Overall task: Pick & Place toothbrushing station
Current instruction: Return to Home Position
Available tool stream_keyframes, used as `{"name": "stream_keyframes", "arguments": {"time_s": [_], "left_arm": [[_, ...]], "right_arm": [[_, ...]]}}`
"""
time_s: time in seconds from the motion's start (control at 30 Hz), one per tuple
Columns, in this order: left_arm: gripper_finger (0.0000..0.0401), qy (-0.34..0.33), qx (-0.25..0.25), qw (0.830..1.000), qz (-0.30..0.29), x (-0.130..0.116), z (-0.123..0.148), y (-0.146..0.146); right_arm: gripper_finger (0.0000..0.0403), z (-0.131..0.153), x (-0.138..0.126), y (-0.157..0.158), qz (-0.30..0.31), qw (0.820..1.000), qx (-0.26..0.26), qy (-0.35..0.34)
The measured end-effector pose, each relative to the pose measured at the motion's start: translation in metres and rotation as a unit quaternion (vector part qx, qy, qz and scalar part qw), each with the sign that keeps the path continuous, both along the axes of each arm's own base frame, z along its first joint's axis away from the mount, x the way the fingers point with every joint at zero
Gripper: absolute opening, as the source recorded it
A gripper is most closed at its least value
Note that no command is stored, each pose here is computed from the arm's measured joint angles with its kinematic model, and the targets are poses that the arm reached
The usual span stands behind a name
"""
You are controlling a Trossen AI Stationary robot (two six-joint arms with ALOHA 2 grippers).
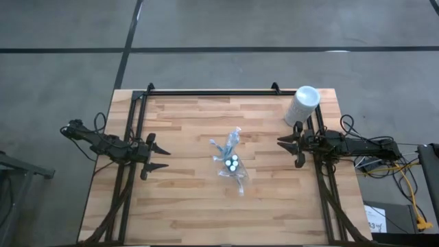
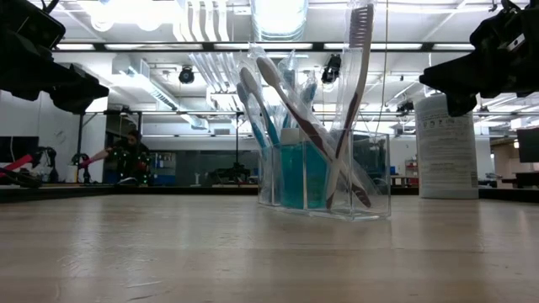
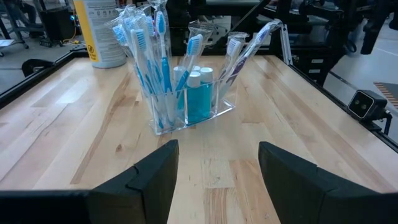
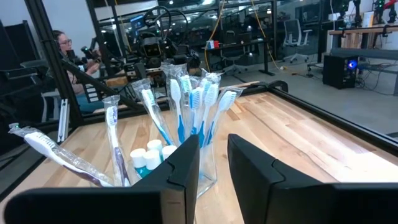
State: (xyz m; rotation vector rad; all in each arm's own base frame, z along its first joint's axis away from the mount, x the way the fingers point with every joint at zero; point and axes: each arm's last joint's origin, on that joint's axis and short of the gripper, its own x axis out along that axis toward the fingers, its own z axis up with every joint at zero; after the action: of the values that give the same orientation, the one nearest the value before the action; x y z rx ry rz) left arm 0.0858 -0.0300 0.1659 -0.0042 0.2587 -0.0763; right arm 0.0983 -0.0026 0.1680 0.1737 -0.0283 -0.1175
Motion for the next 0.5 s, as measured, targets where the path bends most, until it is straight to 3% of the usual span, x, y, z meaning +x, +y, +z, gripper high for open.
{"name": "stream_keyframes", "arguments": {"time_s": [0.5], "left_arm": [[0.0227, 0.000, 0.000, 1.000, 0.000, 0.0000, -0.0001, 0.0000]], "right_arm": [[0.0073, 0.0000, 0.0000, 0.0000, 0.000, 1.000, 0.000, 0.000]]}}
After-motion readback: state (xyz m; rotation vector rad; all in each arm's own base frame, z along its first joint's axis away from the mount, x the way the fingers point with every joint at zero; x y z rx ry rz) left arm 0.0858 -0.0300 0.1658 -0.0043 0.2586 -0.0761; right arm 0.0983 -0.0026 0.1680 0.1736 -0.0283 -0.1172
